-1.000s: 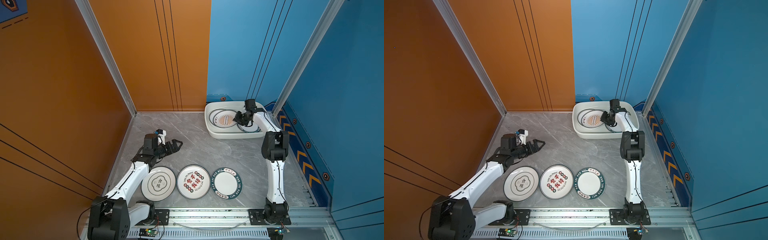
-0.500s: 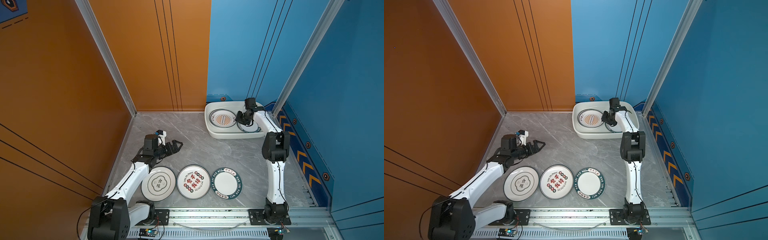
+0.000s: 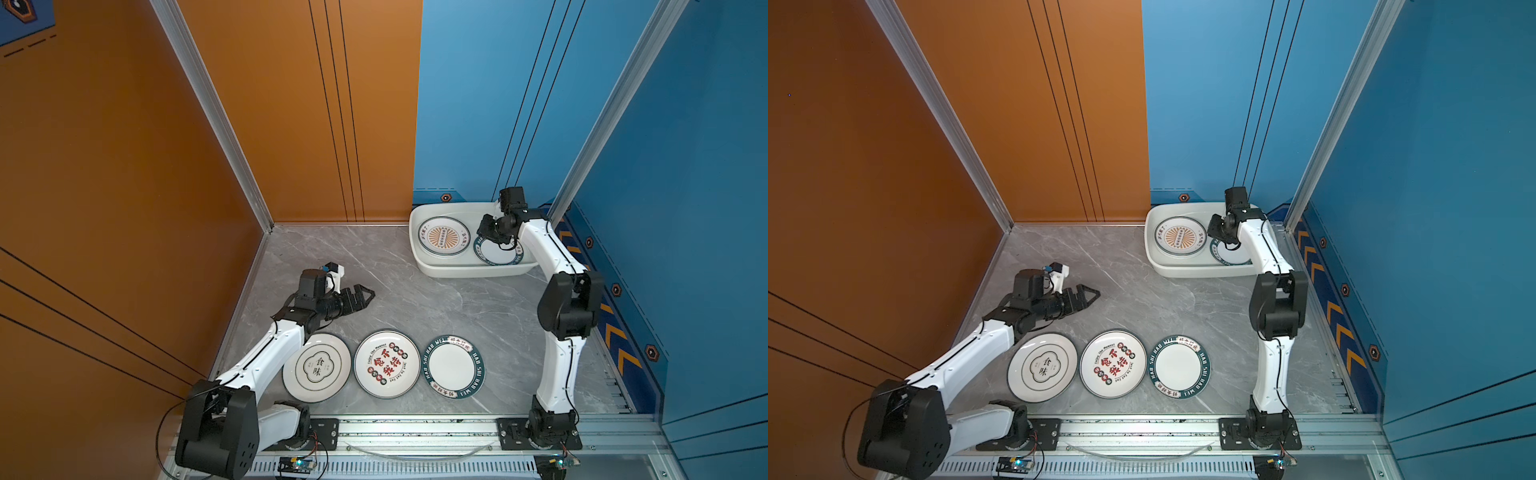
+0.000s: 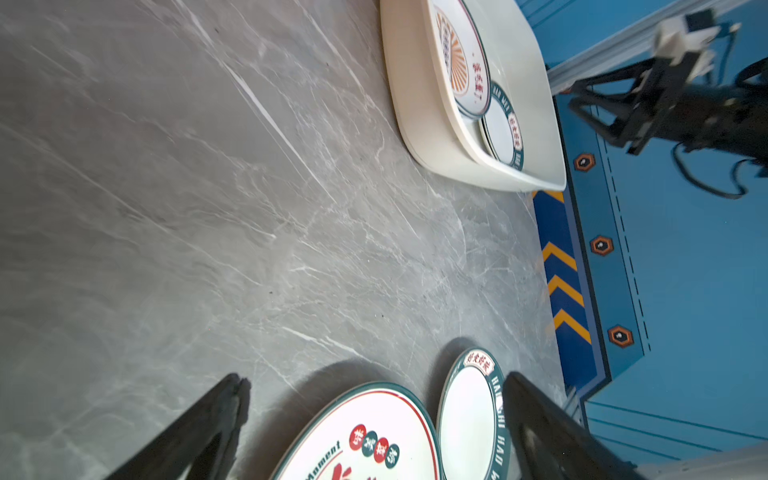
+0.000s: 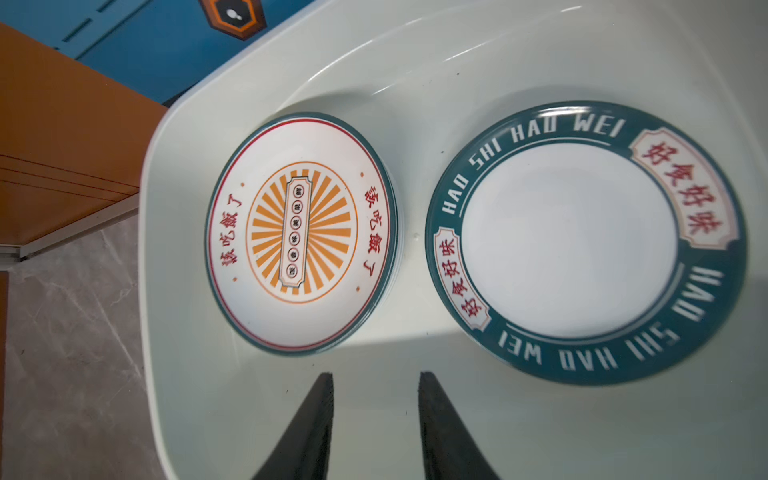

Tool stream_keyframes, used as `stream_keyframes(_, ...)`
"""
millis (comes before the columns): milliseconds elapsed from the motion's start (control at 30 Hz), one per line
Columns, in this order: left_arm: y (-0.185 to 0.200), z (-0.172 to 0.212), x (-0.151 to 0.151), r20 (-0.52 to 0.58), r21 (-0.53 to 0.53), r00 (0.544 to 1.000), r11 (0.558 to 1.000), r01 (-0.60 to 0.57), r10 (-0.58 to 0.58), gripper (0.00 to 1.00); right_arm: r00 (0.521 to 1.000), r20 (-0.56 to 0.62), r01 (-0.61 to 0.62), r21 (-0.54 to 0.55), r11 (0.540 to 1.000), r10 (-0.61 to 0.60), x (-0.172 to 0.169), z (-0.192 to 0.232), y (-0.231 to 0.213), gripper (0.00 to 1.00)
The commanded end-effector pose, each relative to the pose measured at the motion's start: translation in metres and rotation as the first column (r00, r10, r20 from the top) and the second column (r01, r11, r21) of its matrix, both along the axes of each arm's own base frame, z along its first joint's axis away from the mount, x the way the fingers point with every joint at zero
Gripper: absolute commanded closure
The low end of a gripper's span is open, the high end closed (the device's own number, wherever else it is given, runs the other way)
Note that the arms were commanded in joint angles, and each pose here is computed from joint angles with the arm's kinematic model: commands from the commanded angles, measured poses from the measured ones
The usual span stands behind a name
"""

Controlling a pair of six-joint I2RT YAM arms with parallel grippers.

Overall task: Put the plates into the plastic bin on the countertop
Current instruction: 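Withdraw right gripper from bin while left gripper reaches toward the green-rimmed plate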

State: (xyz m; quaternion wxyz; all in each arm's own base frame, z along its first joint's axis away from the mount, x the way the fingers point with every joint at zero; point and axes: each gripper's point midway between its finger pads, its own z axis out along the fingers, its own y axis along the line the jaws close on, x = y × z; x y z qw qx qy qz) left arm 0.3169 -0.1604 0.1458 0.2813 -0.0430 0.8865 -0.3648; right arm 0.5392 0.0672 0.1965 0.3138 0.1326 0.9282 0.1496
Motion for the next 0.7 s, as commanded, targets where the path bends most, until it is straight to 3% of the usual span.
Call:
stream_keyframes(0, -0.029, 0.011, -0.005, 0.025, 0.039, 0.991, 0.990, 0.132, -0.133, 0.02, 0.996, 0.092, -0.018, -0.003, 1.000, 0.018, -0.025, 0.033, 0.001, 0.63)
stream_keyframes(267, -0.092, 0.008, -0.025, 0.007, 0.098, 0.929, 0.925, 0.367, -0.370, 0.02, 0.997, 0.049, -0.062, 0.087, 0.994, 0.058, -0.118, 0.005, -0.008, 0.62)
stream_keyframes(400, -0.125, 0.002, -0.036, -0.001, 0.128, 0.866, 0.859, 0.496, -0.500, 0.01, 0.999, 0.027, -0.050, 0.129, 0.990, 0.047, -0.159, -0.018, -0.017, 0.61)
stream_keyframes(667, -0.165, -0.025, -0.027, -0.076, 0.175, 0.775, 0.757, 0.629, -0.627, 0.23, 1.000, 0.006, -0.015, 0.154, 0.988, 0.014, -0.201, -0.043, -0.025, 0.61)
